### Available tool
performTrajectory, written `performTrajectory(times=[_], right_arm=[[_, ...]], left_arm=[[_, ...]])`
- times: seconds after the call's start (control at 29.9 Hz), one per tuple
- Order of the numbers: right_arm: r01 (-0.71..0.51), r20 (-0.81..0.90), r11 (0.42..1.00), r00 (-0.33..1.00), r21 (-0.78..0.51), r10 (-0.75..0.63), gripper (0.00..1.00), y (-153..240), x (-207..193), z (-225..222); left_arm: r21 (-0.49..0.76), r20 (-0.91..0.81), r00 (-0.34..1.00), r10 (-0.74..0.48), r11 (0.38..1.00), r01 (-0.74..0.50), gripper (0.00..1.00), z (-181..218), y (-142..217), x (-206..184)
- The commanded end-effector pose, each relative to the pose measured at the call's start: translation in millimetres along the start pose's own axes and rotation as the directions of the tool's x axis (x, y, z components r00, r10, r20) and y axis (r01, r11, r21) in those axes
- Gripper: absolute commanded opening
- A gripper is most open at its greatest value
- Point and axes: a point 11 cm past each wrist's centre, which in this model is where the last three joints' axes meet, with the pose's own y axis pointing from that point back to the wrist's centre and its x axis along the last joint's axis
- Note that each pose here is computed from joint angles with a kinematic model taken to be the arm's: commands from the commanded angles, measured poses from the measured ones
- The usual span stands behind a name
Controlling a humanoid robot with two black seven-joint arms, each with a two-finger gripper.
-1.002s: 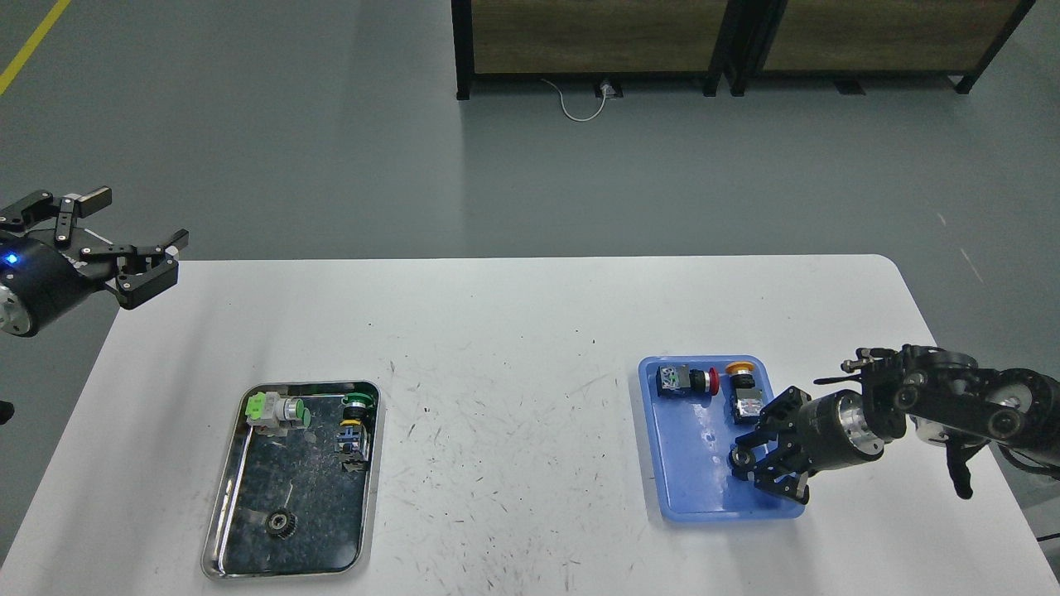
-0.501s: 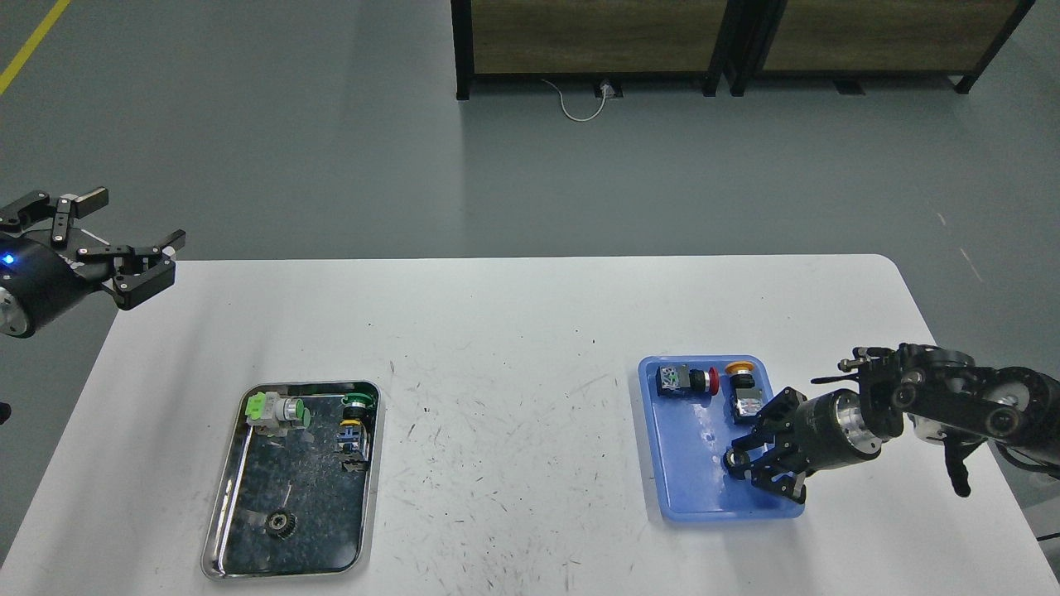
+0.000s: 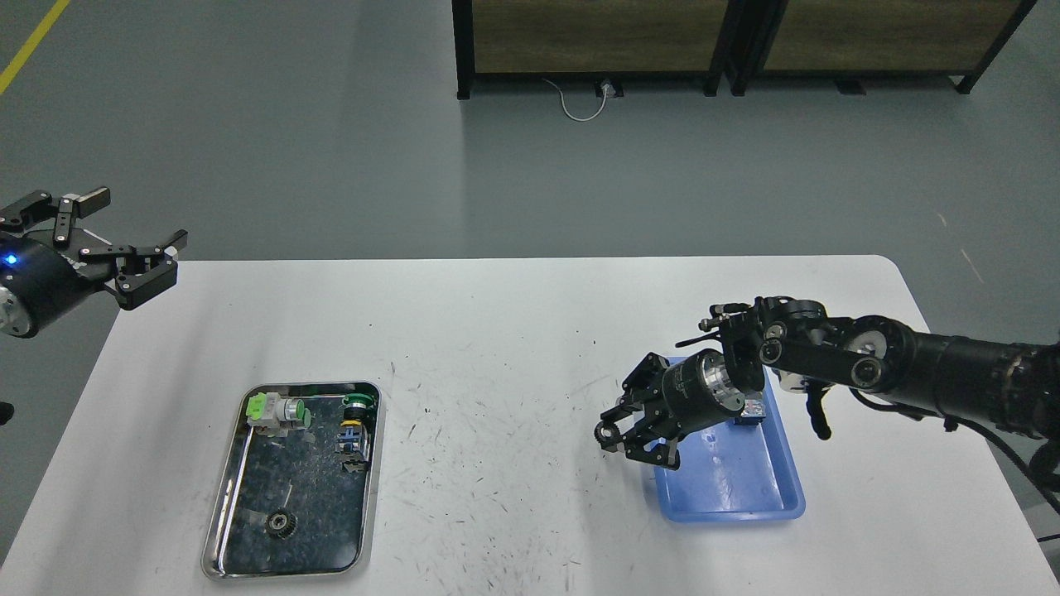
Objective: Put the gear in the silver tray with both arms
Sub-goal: 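Carry the gear toward the silver tray and release it on the table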
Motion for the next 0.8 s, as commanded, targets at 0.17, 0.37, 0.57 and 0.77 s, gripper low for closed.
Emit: performTrajectory(times=[0.17,0.37,0.57,0.77], right_arm=[[0.059,-0.095,0.998,0.994,0.015,-0.057,0.26,-48,-8,-50],[0.082,-0.124,0.996,0.989,0.025,-0.078,0.26,-69,-14,-72],[0.093,-0.158,0.995,0.984,0.034,-0.086,0.27,-85,-19,-93],[0.060,-0.150,0.998,0.987,0.012,-0.058,0.35,-83,-9,-85]], left_arm=[[0.000,0.000,1.000,0.003,1.000,-0.003,0.98,1,-1,-1],[-0.001,0.000,1.000,0.003,1.000,-0.003,0.98,1,-2,0],[-0.001,-0.001,1.000,0.005,1.000,-0.005,0.98,1,-1,0],[0.001,0.003,1.000,0.011,1.000,-0.011,0.98,1,1,4]])
